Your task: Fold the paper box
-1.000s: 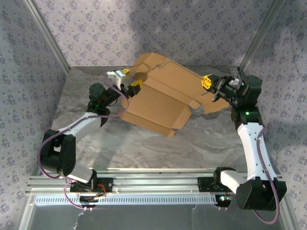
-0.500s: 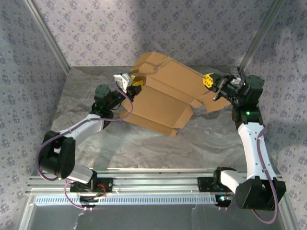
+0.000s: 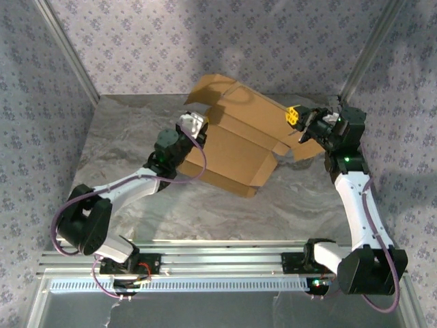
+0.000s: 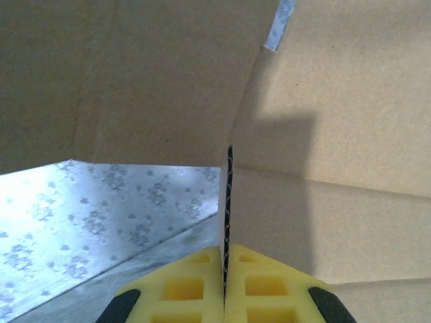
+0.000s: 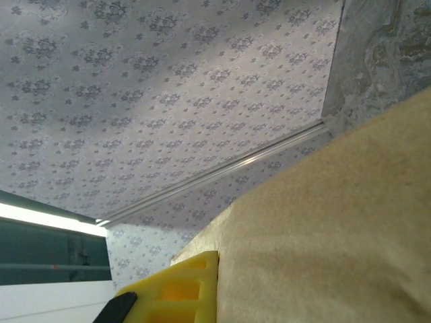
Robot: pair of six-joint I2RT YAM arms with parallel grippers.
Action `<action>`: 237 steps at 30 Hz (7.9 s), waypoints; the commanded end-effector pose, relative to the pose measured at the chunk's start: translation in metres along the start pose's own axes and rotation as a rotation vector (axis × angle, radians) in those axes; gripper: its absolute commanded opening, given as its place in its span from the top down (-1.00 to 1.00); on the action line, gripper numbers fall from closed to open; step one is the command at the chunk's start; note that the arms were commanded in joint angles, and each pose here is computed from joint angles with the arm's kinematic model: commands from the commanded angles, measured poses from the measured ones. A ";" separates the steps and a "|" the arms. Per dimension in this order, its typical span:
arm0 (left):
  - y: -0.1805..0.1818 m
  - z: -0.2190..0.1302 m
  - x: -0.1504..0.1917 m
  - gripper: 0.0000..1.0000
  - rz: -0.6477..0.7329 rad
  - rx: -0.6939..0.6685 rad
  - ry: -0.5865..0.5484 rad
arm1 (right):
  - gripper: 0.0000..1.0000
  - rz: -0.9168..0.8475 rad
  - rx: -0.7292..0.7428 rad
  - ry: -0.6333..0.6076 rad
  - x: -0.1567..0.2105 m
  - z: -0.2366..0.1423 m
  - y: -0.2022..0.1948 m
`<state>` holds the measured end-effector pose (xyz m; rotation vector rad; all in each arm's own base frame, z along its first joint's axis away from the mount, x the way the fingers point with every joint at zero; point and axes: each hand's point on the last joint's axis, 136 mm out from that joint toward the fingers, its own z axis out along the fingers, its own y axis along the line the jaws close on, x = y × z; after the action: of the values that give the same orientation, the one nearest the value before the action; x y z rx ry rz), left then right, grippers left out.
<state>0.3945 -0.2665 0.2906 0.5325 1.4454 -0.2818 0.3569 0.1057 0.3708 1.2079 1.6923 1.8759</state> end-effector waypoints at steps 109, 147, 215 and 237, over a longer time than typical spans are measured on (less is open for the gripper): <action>-0.025 -0.013 0.114 1.00 -0.454 0.055 0.604 | 1.00 -0.565 0.639 0.293 -0.063 0.125 -0.139; -0.070 -0.028 0.072 0.22 -0.824 0.065 0.609 | 1.00 -0.559 0.613 0.261 -0.067 0.120 -0.154; -0.054 -0.065 0.168 0.35 -0.608 0.288 0.693 | 1.00 -0.837 0.297 0.412 -0.068 0.124 -0.155; -0.101 -0.070 0.132 0.04 -0.460 0.446 0.568 | 1.00 -0.782 0.327 0.432 -0.075 0.125 -0.164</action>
<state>0.3059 -0.2883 0.1123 0.5882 2.1880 -0.8496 0.4470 0.1703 0.1837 0.1427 2.3006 1.4353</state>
